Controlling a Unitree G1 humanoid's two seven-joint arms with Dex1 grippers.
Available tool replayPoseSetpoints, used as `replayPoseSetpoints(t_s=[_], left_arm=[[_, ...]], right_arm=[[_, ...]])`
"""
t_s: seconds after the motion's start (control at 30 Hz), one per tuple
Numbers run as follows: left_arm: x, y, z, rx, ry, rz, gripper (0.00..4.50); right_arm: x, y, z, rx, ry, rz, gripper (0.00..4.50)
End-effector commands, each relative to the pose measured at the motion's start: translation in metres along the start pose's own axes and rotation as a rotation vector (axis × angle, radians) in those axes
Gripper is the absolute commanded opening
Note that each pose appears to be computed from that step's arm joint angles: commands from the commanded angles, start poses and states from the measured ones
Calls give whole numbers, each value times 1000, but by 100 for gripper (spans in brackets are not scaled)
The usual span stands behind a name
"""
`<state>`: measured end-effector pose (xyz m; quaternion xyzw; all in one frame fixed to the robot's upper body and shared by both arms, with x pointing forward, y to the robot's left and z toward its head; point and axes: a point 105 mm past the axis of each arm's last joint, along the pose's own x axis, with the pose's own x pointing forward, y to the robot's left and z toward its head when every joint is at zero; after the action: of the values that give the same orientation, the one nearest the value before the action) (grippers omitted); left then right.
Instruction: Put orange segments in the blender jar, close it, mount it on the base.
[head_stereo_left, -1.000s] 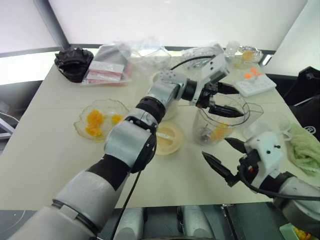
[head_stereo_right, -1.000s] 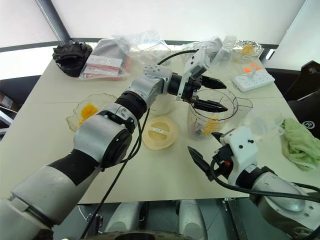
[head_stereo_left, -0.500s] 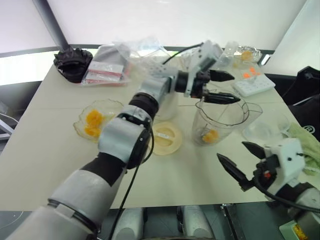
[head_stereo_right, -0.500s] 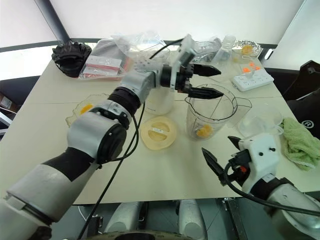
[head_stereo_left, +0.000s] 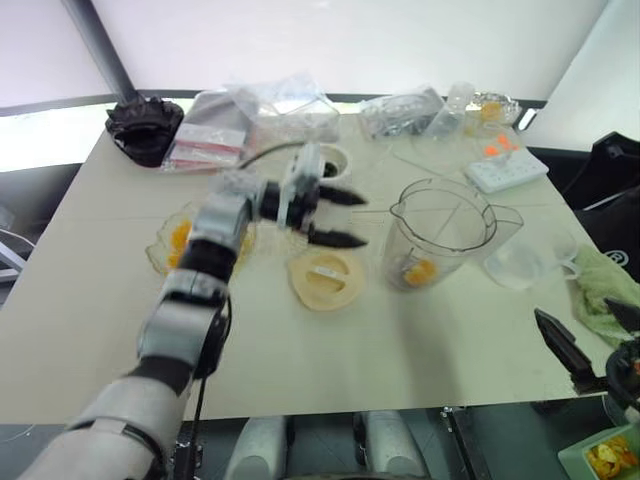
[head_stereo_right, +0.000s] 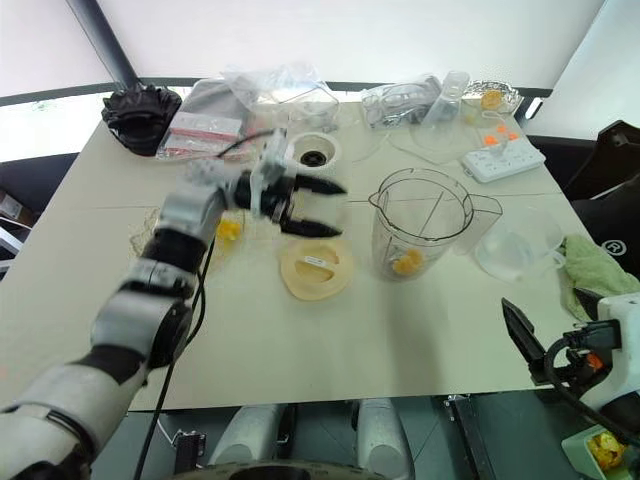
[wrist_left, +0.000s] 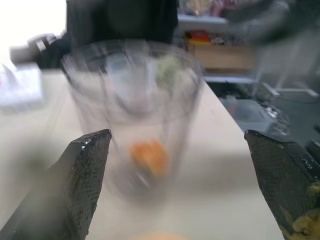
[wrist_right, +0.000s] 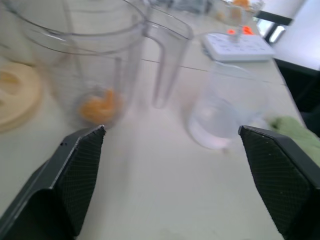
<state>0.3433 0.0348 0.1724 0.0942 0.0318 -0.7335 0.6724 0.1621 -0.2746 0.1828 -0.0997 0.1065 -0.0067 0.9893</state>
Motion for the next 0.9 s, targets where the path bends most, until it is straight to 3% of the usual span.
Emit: replayPoseSetpoints(t_s=[0.03, 0.2, 0.5, 0.9], left_arm=[[2, -12, 10, 59, 8, 20, 445], [1, -23, -7, 38, 39, 66, 445], [0, -30, -16, 14, 50, 103, 445], [5, -34, -17, 6, 38, 128, 445]], right_arm=[[9, -18, -7, 28, 2, -73, 450], [37, -36, -12, 99, 4, -119, 450], [76, -66, -43, 102, 168, -257, 450], [96, -99, -58, 179, 194, -430, 450]])
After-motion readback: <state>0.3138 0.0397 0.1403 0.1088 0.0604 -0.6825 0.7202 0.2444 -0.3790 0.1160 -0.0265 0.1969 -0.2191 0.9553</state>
